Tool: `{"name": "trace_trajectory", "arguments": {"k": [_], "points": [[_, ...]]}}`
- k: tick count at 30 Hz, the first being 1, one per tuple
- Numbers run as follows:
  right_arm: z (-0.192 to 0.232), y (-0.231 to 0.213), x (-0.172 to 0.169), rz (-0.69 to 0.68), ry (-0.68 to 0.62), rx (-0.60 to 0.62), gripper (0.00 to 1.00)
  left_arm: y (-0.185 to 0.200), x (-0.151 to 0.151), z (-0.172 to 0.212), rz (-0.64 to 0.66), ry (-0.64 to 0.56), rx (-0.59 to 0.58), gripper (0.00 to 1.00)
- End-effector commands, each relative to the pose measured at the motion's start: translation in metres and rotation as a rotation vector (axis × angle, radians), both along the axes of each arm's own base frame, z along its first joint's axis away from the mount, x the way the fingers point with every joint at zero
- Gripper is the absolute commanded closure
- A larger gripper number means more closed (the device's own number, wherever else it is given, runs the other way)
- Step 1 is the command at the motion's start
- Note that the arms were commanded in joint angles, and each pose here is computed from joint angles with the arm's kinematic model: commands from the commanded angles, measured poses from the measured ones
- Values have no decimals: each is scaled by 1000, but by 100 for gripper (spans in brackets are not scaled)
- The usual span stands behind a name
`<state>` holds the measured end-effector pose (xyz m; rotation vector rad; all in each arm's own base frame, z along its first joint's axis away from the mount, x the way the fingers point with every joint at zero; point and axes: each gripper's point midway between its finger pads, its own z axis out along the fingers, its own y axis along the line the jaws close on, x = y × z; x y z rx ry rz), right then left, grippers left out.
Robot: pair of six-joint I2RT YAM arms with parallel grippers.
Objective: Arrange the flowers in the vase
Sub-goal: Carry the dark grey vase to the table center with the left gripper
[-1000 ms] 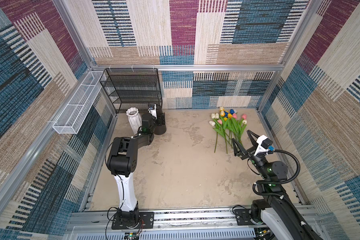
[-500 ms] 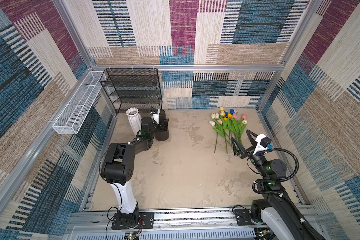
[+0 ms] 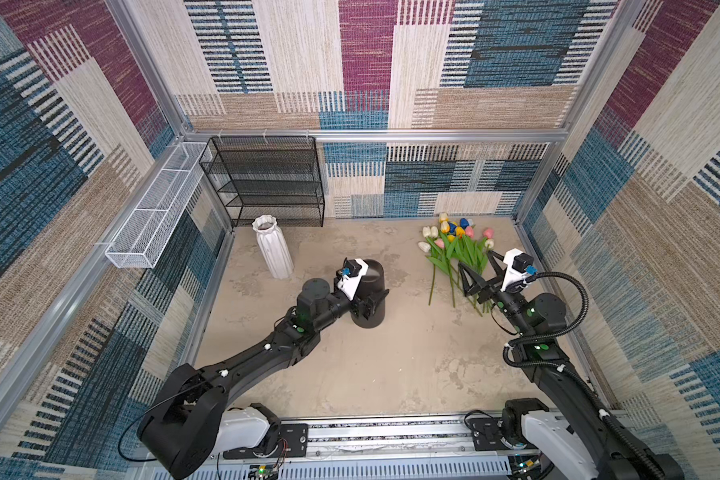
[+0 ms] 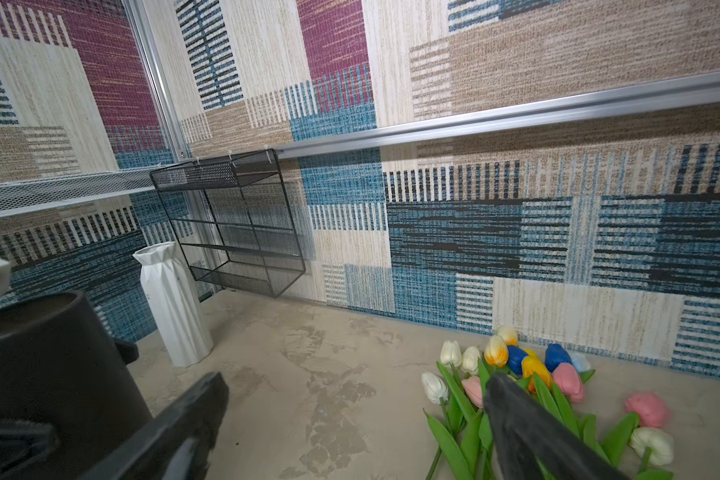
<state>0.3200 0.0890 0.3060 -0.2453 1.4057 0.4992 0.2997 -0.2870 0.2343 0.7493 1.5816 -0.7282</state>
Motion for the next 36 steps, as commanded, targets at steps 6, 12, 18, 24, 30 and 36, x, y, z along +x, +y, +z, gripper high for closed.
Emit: {"name": "trace_trajectory", "arguments": {"k": [6,12,18,24,30,36], "points": [[11,7,11,44,-2,12,0,-44,-6,-11,7,-130,-40,100],[15,10,11,58,-5,2,0,-59,2,-7,52,-249,-138,100],[21,10,8,59,-19,-10,0,-55,13,-10,123,-302,-160,100],[25,7,13,35,6,-8,0,-52,12,-22,121,-292,-135,68],[32,0,14,-8,12,0,0,-51,8,-33,109,-276,-111,36],[35,-4,13,-32,16,4,0,-40,2,-30,129,-302,-89,0]]}}
